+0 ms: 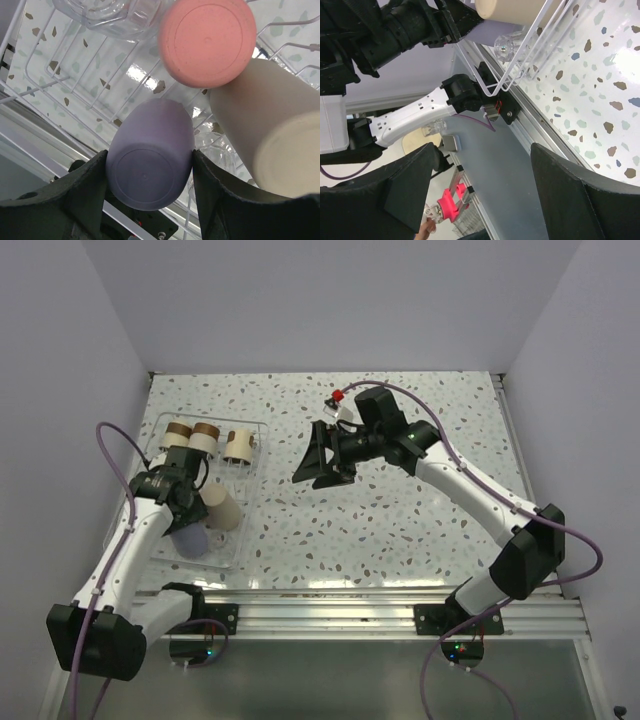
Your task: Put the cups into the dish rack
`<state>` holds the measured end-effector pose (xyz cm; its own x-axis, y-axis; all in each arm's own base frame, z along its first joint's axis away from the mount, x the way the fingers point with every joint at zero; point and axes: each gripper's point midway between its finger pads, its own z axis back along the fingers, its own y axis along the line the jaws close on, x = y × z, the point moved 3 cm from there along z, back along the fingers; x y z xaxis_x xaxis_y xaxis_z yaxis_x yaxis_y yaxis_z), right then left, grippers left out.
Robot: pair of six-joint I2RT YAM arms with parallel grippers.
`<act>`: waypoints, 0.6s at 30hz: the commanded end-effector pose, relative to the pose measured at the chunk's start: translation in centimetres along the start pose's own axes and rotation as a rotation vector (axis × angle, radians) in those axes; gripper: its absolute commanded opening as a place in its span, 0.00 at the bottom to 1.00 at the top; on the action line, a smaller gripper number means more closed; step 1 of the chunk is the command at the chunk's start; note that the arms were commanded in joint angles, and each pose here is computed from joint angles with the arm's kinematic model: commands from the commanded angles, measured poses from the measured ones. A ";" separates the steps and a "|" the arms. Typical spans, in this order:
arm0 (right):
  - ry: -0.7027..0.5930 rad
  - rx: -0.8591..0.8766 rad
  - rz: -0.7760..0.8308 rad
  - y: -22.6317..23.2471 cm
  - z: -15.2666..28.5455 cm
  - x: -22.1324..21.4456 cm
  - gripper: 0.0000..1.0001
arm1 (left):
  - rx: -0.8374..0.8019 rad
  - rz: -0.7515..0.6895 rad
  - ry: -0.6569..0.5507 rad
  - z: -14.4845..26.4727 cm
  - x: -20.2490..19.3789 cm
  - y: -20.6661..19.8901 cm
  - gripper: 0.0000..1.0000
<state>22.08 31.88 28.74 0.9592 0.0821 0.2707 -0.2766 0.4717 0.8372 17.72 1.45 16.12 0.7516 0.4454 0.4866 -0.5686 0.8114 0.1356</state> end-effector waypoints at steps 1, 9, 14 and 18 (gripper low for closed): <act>-0.017 0.017 0.031 0.6 0.5 0.8 0.80 | -0.005 0.042 -0.041 -0.9 0.9 -0.6 0.19; -0.023 0.003 0.024 0.1 0.4 1.3 0.80 | -0.008 0.034 -0.042 -1.2 1.1 -0.9 0.57; -0.033 -0.019 0.035 0.0 0.7 1.6 0.81 | -0.032 0.047 -0.072 -0.5 1.3 -0.6 0.74; -0.039 -0.035 0.034 -0.2 0.9 1.7 0.81 | -0.049 0.057 -0.089 0.0 1.4 -0.4 0.82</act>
<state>23.26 31.42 28.20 0.9597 0.0711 0.2719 -0.2702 0.4997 0.8230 18.48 1.41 15.91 0.7248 0.4525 0.5195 -0.5768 0.8109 0.0985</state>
